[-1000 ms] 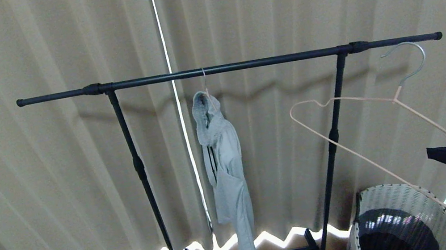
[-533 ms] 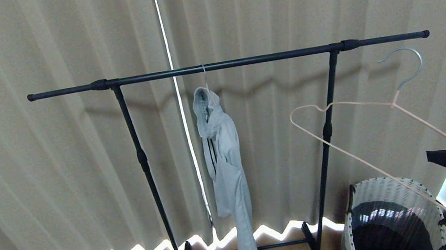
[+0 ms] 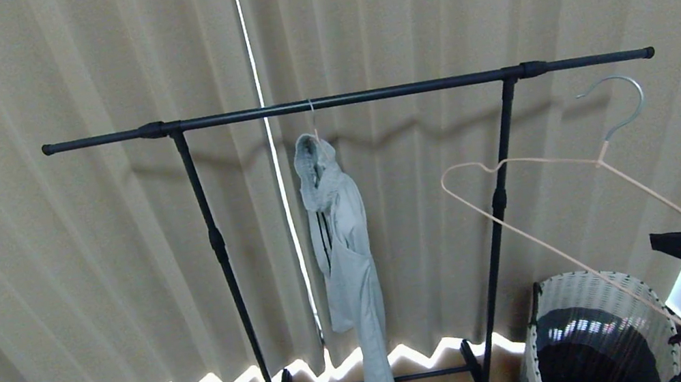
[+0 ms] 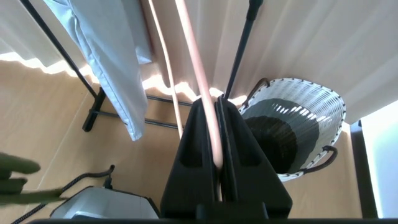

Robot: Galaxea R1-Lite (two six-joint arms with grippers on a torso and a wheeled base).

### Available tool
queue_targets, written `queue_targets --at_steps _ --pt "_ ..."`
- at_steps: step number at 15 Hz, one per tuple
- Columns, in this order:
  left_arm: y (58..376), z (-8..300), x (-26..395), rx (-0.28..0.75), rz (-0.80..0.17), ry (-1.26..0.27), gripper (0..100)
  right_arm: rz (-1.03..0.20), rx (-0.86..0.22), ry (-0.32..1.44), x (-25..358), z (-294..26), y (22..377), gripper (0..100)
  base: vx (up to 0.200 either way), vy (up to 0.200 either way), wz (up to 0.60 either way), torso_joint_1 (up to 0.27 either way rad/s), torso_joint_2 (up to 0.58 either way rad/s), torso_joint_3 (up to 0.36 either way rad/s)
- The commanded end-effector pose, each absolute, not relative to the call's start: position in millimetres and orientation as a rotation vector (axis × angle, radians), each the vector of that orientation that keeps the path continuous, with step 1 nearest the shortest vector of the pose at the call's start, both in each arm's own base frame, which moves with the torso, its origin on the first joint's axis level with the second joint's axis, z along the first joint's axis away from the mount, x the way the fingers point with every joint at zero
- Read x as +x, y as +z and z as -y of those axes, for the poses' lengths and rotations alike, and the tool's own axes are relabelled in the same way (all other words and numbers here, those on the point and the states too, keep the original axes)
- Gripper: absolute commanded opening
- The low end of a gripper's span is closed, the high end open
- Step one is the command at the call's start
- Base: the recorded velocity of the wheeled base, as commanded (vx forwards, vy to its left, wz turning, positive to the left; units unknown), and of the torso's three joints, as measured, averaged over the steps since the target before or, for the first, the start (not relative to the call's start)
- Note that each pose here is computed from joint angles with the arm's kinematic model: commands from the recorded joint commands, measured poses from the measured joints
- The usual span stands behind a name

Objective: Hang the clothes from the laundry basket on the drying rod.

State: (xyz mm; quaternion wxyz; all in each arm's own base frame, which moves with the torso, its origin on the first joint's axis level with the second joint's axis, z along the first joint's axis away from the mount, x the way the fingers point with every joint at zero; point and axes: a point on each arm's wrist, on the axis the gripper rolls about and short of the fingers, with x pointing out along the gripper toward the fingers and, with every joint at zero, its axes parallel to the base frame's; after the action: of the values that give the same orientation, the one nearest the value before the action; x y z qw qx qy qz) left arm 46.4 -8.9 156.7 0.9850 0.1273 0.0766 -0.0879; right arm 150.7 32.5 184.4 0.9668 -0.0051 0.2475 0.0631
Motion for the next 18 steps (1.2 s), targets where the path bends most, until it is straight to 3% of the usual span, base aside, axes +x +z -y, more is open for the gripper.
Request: queue_targets --at_steps 1,8,12,16,18 --pt "154.5 9.0 46.8 0.268 -0.162 -0.179 0 -0.517 -0.014 0.128 150.3 -32.7 180.0 0 0.000 0.000 0.00 0.000 0.00 0.000" --pt "153.7 8.6 45.1 0.277 -0.156 -0.179 0 -0.517 -0.014 0.128 144.1 -31.3 176.9 0 0.000 0.000 0.00 0.000 0.00 0.000" --pt "141.7 7.4 39.3 0.281 -0.167 -0.182 0 -0.435 -0.023 0.177 146.7 -38.8 173.8 0 0.000 0.000 0.00 0.000 0.00 0.000" --pt "184.9 14.0 67.4 0.312 -0.153 -0.190 0 -0.335 -0.082 0.329 141.2 -59.4 175.2 0 0.000 0.000 0.00 0.000 0.00 0.000" --pt "204.3 22.0 102.9 0.318 -0.207 -0.193 0 -0.347 -0.102 0.425 138.0 -74.3 173.2 0 0.000 0.000 0.00 0.000 0.00 0.000"
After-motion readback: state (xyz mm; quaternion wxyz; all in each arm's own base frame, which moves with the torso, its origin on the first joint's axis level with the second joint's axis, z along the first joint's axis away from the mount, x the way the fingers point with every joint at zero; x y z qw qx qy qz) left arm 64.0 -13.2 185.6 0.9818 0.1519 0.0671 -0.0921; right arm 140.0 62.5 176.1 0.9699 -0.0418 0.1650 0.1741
